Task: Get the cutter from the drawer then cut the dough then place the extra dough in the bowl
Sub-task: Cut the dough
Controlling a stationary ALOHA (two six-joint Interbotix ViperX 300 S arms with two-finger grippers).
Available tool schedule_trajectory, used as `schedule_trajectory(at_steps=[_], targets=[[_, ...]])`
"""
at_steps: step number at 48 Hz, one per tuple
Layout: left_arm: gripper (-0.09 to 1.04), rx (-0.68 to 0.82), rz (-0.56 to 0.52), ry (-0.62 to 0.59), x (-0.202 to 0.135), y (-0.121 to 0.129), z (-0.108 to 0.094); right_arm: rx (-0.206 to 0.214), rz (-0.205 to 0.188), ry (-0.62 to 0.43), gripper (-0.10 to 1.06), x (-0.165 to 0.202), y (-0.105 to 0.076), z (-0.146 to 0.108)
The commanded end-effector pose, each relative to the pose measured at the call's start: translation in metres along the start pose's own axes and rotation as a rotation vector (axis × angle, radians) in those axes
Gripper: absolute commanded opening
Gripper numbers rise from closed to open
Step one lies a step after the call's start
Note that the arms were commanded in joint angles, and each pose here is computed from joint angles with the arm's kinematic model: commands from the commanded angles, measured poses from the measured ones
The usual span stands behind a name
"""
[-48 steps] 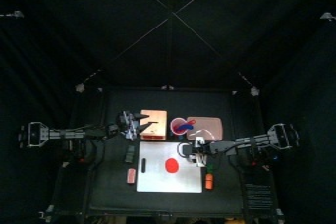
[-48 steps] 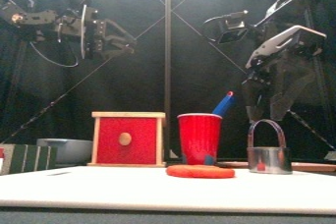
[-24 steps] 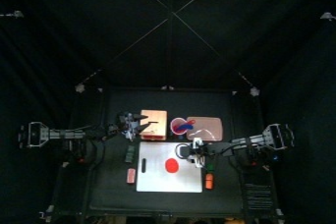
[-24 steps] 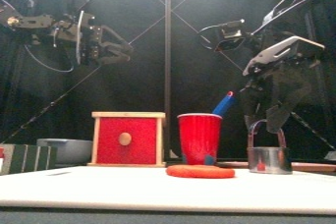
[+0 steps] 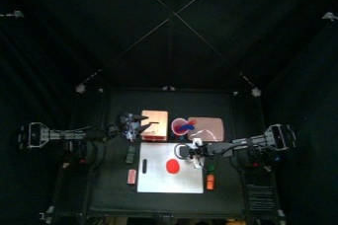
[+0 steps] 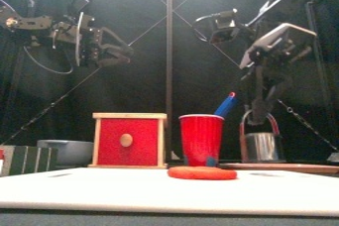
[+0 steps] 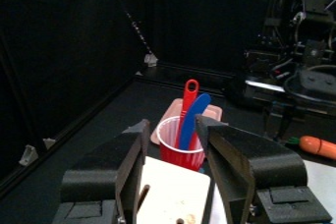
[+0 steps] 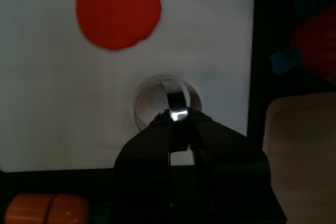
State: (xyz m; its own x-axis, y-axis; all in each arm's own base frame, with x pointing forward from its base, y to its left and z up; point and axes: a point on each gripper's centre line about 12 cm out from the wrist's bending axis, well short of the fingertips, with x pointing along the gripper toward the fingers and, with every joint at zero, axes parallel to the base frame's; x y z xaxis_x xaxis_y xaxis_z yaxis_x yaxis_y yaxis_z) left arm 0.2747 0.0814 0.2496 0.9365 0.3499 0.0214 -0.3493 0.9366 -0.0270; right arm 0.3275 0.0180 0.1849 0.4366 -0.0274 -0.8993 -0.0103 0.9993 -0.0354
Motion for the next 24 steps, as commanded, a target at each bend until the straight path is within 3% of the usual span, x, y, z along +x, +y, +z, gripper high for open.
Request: schedule_trajectory(at_steps=[1,7,13,19,24], targets=[[0.81,0.002,0.001,-0.021,0.001,0.000,0.005,0.041,0.025,-0.060,0.39,-0.022,0.003,0.037],[0.81,0.008,0.002,-0.009,-0.001,0.001,0.001,0.059,0.049,-0.085,0.39,-0.023,0.009,0.063],[0.81,0.020,0.002,0.002,-0.003,0.001,-0.004,0.081,0.047,-0.059,0.39,-0.001,0.016,0.075],[0.81,0.033,-0.004,0.016,-0.006,0.001,-0.009,0.093,0.016,-0.046,0.39,0.018,0.020,0.084],[0.81,0.035,-0.010,0.023,-0.008,-0.001,-0.011,0.078,-0.028,-0.047,0.39,0.026,0.025,0.092]])
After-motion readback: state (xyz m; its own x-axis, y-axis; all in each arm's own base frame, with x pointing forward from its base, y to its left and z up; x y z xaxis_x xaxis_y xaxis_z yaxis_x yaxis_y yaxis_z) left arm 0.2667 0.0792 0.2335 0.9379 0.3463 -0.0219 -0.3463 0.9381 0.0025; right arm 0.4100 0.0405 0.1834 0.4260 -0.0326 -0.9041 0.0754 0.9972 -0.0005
